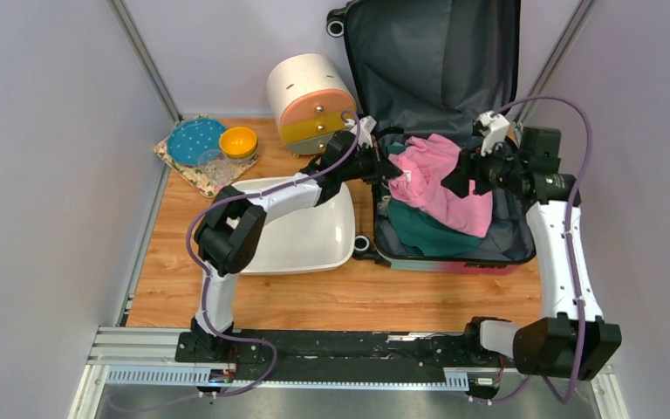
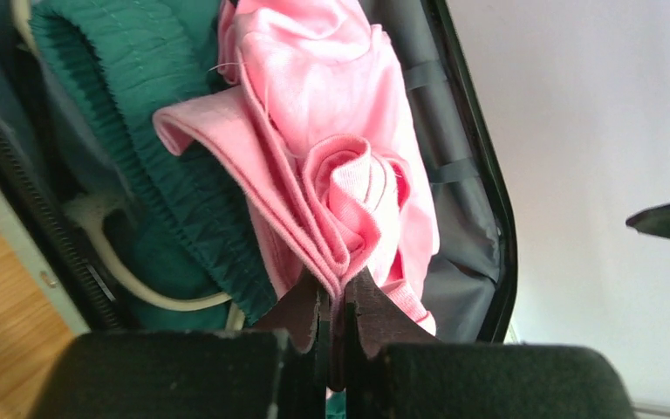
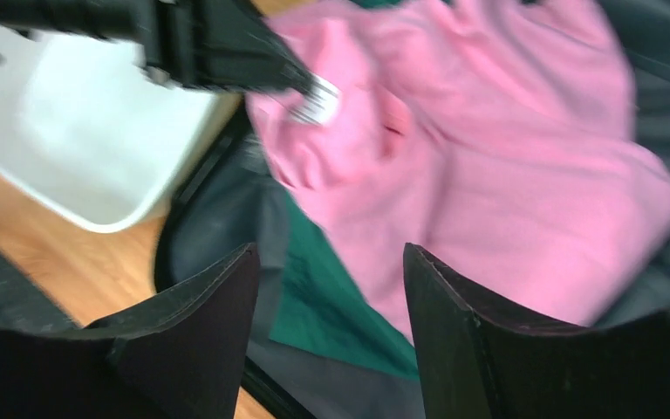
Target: Open, take out, and arrange the luggage
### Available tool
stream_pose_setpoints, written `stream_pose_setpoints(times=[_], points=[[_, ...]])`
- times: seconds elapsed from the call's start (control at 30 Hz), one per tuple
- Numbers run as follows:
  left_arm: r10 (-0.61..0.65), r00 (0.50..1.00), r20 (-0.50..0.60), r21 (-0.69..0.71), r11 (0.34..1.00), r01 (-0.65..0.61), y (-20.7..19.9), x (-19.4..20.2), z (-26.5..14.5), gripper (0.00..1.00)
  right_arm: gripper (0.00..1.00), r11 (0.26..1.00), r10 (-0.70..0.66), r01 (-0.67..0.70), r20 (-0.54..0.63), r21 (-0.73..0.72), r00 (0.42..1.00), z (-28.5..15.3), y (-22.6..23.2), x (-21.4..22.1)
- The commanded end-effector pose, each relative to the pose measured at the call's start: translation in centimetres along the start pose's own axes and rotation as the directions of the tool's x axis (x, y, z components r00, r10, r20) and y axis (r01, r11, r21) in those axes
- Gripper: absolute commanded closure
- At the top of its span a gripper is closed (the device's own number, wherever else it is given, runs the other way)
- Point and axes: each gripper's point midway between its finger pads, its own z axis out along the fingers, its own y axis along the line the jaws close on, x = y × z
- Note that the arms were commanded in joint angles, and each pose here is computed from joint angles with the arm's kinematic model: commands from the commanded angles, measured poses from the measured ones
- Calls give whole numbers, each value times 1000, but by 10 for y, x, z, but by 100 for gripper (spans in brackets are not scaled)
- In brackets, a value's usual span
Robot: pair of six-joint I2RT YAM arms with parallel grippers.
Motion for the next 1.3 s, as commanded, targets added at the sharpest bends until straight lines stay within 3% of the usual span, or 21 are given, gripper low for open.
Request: stream_pose_setpoints(times=[0.0,0.13,0.23,0.53,0.6,0.8,0.93,0.97,1.07,1.13,1.2,1.23,1.27], points=[[73,992,100,53,995,-79,-32,-50,-30,100,35,981,-49,67,-104,183,993,-21,-40,39],[91,987,130,4,996,-92,-17,-64,-37,100,35,950,-51,111,-204,293,978,-34,-74,76],[87,988,131,-19,996,-85,-5,-65,-36,100,39,944,-101,177,-267,277,958,-32,-80,99],[93,987,128,-44,995,-88,8,-64,-31,100,51,953,-208,256,-266,161,941,10,-61,118],[94,987,129,-45,995,-89,11,-64,-30,100,51,943,-216,277,-293,184,931,18,-66,124],[93,987,134,-52,995,-87,18,-67,-30,100,38,886,-285,389,-363,253,887,42,-76,136],[98,986,133,-61,994,-90,24,-69,-32,100,38,822,-313,457,-399,341,862,44,-93,137],[97,987,132,-66,994,-89,26,-68,-33,100,40,813,-308,462,-411,354,858,42,-97,138],[109,985,135,-76,992,-100,31,-72,-36,100,63,784,-289,475,-441,401,850,31,-105,133],[137,983,125,-78,989,-128,33,-73,-38,100,87,790,-298,471,-425,392,854,27,-99,126],[174,979,105,-57,984,-169,29,-74,-43,86,100,784,-321,468,-378,408,868,19,-92,105],[216,972,89,-52,976,-212,30,-72,-45,81,100,798,-329,458,-352,392,876,20,-86,99],[248,965,85,-38,969,-246,25,-75,-50,64,100,799,-330,448,-331,401,884,16,-83,91]])
